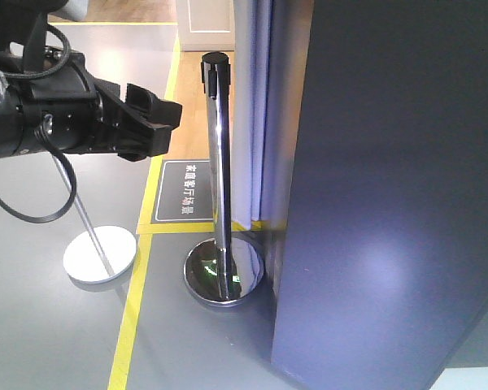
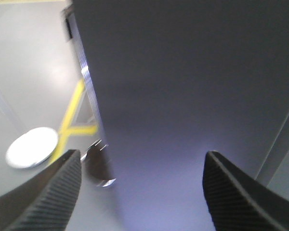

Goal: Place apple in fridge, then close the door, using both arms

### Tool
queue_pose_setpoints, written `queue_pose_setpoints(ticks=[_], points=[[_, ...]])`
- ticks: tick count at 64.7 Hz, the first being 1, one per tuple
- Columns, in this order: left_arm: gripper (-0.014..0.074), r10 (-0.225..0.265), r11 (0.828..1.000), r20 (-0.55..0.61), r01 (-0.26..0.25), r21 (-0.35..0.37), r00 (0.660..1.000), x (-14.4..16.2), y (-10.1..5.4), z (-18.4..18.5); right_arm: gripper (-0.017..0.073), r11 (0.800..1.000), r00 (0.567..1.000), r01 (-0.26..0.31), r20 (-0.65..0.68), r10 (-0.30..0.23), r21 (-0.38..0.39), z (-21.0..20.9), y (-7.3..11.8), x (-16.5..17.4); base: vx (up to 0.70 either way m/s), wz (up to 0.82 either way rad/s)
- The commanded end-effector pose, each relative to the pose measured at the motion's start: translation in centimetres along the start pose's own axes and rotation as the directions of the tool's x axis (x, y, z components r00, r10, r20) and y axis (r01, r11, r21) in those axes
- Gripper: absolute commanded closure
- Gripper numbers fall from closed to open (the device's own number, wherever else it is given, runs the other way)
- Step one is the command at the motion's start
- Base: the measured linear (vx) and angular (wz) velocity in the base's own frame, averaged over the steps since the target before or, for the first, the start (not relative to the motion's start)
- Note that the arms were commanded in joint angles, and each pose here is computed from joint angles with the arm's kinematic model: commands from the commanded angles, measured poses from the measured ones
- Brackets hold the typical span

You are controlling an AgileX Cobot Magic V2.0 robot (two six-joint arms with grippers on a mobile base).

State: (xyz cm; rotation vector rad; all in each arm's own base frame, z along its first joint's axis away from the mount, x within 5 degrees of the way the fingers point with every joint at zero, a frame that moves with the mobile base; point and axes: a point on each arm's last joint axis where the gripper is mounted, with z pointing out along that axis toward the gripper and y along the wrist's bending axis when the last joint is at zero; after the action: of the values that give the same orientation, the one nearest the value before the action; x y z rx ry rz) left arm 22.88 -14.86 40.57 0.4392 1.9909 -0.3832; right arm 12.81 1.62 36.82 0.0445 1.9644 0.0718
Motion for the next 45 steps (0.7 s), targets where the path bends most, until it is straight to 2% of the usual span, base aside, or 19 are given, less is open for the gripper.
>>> queue_pose_setpoints(ticks=[1,2,5,12,13,14,15,21,29,34,39,45], points=[[0.008,-0.007,1.0,0.107,0.005,0.018,0.994,-1.5,-0.1,-1.3,0.0053,0.997,0.987,0.065,0.145,-0.07,0.04,2.3,0.5,-2.3,0.0,0.0],[0.008,-0.007,1.0,0.107,0.005,0.018,0.994,-1.5,-0.1,-1.3,0.0053,0.995,0.984,0.085,0.15,-0.093,0.06,2.7,0.4,-2.4,0.0,0.0],[0.008,-0.007,1.0,0.107,0.005,0.018,0.994,-1.5,-0.1,-1.3,0.0053,0.991,0.982,0.096,0.153,-0.111,0.098,4.2,0.6,-2.8,0.0,0.0],[0.008,-0.007,1.0,0.107,0.005,0.018,0.994,-1.5,-0.1,-1.3,0.0053,0.984,0.983,0.07,0.158,-0.096,0.166,7.8,0.9,-3.5,0.0,0.0],[0.008,-0.007,1.0,0.107,0.005,0.018,0.994,-1.5,-0.1,-1.3,0.0053,0.984,0.983,0.053,0.164,-0.081,0.169,8.2,1.0,-3.6,0.0,0.0],[0.008,-0.007,1.0,0.107,0.005,0.018,0.994,-1.5,-0.1,-1.3,0.0053,0.982,0.981,0.066,0.166,-0.096,0.177,8.7,1.1,-3.7,0.0,0.0],[0.008,-0.007,1.0,0.107,0.005,0.018,0.994,-1.5,-0.1,-1.3,0.0053,0.983,0.982,0.056,0.171,-0.086,0.177,9.1,1.2,-3.8,0.0,0.0],[0.008,-0.007,1.0,0.107,0.005,0.018,0.994,-1.5,-0.1,-1.3,0.0053,0.98,0.977,0.094,0.173,-0.125,0.178,11.4,1.9,-4.5,0.0,0.0],[0.008,-0.007,1.0,0.107,0.005,0.018,0.994,-1.5,-0.1,-1.3,0.0053,0.976,0.98,0.116,0.14,-0.142,0.182,13.9,2.5,-4.9,0.0,0.0],[0.008,-0.007,1.0,0.107,0.005,0.018,0.994,-1.5,-0.1,-1.3,0.0053,0.981,0.985,0.077,0.136,-0.102,0.177,15.2,1.9,-5.4,0.0,0.0],[0.008,-0.007,1.0,0.107,0.005,0.018,0.994,-1.5,-0.1,-1.3,0.0053,0.986,0.99,-0.003,0.141,-0.02,0.167,16.3,0.5,-5.8,0.0,0.0],[0.008,-0.007,1.0,0.107,0.005,0.018,0.994,-1.5,-0.1,-1.3,0.0055,0.995,0.987,-0.028,0.158,0.013,0.097,17.4,-1.0,-6.1,0.0,0.0]])
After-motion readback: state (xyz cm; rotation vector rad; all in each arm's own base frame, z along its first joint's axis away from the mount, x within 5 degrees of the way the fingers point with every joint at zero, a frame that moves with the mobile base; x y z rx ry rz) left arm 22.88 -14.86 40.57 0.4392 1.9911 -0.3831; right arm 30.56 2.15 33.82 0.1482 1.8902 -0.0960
